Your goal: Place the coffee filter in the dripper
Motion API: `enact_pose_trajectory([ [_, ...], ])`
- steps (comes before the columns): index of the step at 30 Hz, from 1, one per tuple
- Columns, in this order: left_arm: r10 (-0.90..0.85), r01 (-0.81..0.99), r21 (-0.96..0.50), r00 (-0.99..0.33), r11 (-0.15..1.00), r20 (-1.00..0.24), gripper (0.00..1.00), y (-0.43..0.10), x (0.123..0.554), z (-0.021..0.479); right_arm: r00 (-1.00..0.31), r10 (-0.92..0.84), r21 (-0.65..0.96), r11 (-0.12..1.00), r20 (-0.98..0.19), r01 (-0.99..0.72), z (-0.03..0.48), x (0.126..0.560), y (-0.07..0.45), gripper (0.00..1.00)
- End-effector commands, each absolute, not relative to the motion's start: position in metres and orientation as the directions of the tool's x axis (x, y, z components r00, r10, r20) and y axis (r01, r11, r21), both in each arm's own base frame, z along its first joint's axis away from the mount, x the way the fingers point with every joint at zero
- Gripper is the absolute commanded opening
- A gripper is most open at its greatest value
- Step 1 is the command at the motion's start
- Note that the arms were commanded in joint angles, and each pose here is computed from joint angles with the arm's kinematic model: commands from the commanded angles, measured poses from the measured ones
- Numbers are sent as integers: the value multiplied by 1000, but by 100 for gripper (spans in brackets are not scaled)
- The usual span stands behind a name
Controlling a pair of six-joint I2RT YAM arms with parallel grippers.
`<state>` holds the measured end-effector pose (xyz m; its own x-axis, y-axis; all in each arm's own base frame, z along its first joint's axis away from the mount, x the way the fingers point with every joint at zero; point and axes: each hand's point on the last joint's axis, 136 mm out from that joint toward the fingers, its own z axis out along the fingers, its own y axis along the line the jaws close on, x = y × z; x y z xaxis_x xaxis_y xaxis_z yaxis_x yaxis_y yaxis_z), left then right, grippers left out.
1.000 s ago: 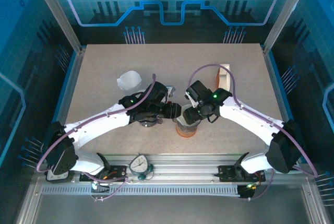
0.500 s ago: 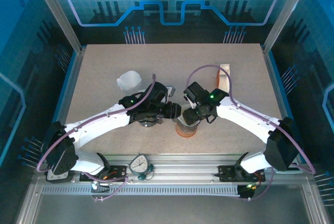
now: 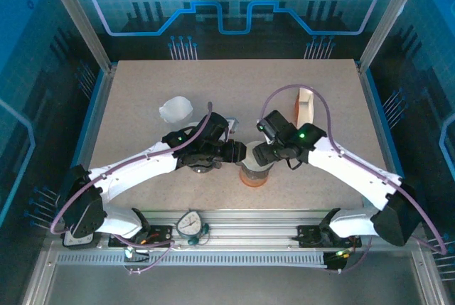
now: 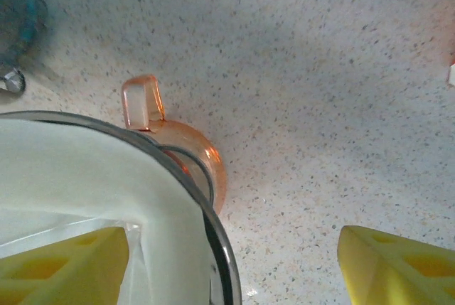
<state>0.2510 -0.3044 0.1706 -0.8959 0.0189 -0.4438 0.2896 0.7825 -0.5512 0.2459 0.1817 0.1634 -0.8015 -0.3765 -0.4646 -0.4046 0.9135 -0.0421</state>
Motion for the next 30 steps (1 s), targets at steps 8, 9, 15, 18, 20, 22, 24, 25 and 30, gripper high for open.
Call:
enact_pose_trajectory([
  [8, 10, 264, -568, -912, 779, -409, 41, -305, 250, 162, -785, -379, -46, 910, -490, -411, 168, 223, 175, 78],
  [9, 10, 266, -569, -911, 778, -412, 41, -305, 250, 162, -786, -378, -45, 911, -489, -410, 167, 222, 175, 78],
  [15, 11, 264, -568, -913, 779, -409, 41, -306, 250, 161, -768, -367, -47, 913, -525, -404, 181, 222, 173, 78],
  [18, 8, 262, -567, -912, 781, -410, 41, -306, 251, 161, -738, -334, -44, 923, -586, -383, 203, 228, 171, 79],
  [20, 4, 260, -568, -911, 781, -412, 42, -306, 251, 162, -711, -304, -28, 928, -634, -372, 216, 230, 170, 79],
  [22, 3, 259, -569, -912, 781, -411, 43, -306, 252, 163, -695, -275, -5, 932, -664, -363, 223, 230, 169, 80],
  [24, -1, 258, -566, -909, 783, -417, 46, -305, 253, 166, -684, -253, 16, 933, -684, -361, 226, 228, 168, 80],
  [25, -5, 258, -565, -907, 784, -420, 47, -305, 253, 167, -679, -241, 28, 933, -693, -359, 228, 228, 168, 80],
  [30, -23, 261, -574, -898, 777, -439, 55, -305, 256, 178, -652, -195, 65, 934, -733, -352, 232, 225, 166, 80],
])
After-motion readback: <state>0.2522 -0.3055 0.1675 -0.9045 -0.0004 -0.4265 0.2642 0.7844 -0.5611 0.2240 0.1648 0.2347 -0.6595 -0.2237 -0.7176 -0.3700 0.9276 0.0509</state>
